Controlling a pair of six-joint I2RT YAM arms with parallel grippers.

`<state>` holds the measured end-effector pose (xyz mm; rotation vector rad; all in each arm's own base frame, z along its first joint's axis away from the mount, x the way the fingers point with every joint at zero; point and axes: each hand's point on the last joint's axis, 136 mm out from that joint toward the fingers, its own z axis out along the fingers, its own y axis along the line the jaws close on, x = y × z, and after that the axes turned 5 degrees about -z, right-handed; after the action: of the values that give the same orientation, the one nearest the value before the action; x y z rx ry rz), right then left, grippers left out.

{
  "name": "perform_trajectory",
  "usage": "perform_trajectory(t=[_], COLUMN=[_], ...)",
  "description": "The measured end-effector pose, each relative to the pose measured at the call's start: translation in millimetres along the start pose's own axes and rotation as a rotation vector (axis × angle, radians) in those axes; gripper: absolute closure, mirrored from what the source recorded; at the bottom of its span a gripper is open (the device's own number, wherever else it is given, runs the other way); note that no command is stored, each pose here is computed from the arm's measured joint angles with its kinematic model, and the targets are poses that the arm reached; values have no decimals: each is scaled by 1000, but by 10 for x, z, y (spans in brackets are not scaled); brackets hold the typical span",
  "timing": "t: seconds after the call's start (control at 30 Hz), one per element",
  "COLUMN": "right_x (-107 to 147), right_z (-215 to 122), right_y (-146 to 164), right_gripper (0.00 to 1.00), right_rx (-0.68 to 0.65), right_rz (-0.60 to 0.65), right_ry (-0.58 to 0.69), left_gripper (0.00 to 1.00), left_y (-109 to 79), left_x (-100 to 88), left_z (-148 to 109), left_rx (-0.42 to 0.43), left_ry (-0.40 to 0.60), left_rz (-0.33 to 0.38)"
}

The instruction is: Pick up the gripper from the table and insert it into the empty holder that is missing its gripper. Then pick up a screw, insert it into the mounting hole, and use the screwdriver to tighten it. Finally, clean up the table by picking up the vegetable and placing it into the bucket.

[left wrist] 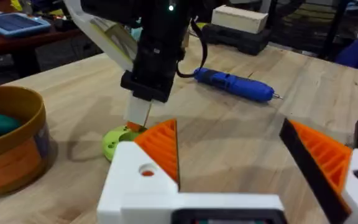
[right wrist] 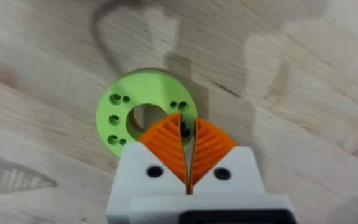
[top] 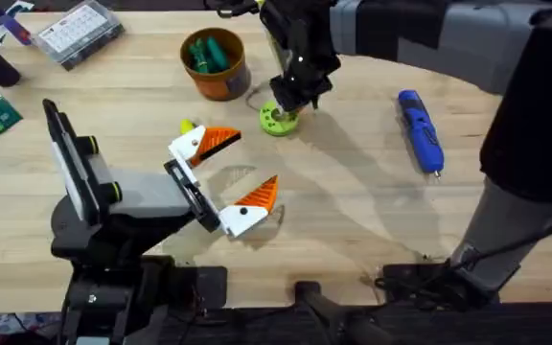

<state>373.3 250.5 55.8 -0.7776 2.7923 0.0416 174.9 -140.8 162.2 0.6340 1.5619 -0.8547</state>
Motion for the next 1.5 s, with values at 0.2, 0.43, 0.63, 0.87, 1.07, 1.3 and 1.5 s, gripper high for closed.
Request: perform_trajectory(t=[0.2, 0.43, 0.63, 0.87, 1.07, 1.3, 1.5], right_x=[0, 3, 10, 58, 54, -89, -201], right_z=[0, -3, -32, -35, -142, -361, -627], right_y=[0, 0, 3, 5, -1, -4, -2], right_gripper=[991, 992, 994, 995, 995, 995, 995], right_rx=[0, 0, -2, -4, -3, -5, -7], right_rz=[0, 0, 0, -1, -2, 0, -1], right_ry=[0, 1, 2, 21, 38, 13, -7], left_gripper=[14, 14, 14, 14, 14, 14, 14], left_y=[0, 1, 0, 0, 0, 0, 1], left_x=[0, 0, 0, 1, 4, 4, 4], left_z=[0, 0, 0, 0, 0, 0, 0], left_rx=[0, 0, 0, 0, 0, 0, 0], left_ry=[0, 0, 0, 0, 1, 1, 1], left_rz=[0, 0, 0, -1, -2, -2, -2])
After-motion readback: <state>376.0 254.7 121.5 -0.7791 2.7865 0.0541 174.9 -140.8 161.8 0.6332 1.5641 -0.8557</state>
